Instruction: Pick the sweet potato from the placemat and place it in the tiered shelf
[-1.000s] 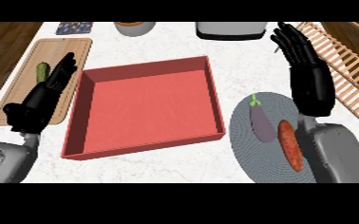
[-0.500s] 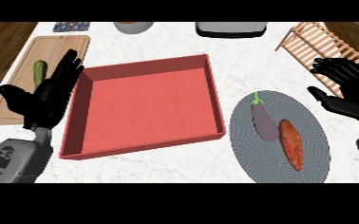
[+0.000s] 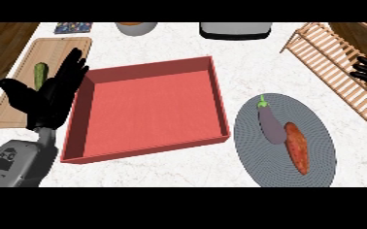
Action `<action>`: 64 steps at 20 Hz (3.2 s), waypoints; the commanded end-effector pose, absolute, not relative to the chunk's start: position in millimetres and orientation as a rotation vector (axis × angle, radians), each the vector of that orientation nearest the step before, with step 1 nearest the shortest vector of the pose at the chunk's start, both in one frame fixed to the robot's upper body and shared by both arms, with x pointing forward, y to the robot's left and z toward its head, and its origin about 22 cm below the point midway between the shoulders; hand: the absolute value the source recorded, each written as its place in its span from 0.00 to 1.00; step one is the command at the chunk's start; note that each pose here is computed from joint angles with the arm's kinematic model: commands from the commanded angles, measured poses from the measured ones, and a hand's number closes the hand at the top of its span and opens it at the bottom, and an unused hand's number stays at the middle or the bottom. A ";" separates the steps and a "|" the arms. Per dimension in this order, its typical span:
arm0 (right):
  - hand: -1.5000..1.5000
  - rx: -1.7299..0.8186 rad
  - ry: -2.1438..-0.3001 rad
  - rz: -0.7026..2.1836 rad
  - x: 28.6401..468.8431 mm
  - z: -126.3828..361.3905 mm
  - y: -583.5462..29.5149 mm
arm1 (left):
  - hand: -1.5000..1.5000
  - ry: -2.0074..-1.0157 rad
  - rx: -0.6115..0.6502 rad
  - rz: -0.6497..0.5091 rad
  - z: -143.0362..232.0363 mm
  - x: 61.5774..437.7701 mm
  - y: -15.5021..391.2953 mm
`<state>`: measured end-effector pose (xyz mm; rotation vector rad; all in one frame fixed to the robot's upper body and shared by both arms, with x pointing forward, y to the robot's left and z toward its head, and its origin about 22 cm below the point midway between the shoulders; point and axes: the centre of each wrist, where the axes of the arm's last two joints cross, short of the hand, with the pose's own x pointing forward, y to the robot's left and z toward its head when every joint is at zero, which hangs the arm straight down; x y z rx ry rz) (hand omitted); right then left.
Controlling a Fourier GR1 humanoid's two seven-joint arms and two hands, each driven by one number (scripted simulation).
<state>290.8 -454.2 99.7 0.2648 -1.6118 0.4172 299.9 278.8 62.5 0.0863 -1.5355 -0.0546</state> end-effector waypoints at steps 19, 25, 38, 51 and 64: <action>0.00 -0.434 -1.134 1.393 279.1 138.3 -314.0 | 0.50 -1.535 0.103 -0.039 62.6 308.7 278.5; 0.00 -0.585 -1.006 1.476 266.2 123.8 -305.2 | 0.50 -1.528 0.084 -0.053 69.1 303.3 266.8; 0.00 -0.626 -0.910 1.517 240.4 103.4 -318.0 | 0.50 -1.523 0.067 -0.067 83.5 296.3 270.4; 0.00 -0.620 -0.922 1.491 247.3 52.8 -284.8 | 0.50 -1.530 0.089 -0.043 71.2 312.6 255.0; 0.00 -0.562 -0.873 1.491 277.3 4.7 -291.0 | 0.50 -1.520 0.067 -0.061 65.2 293.3 284.2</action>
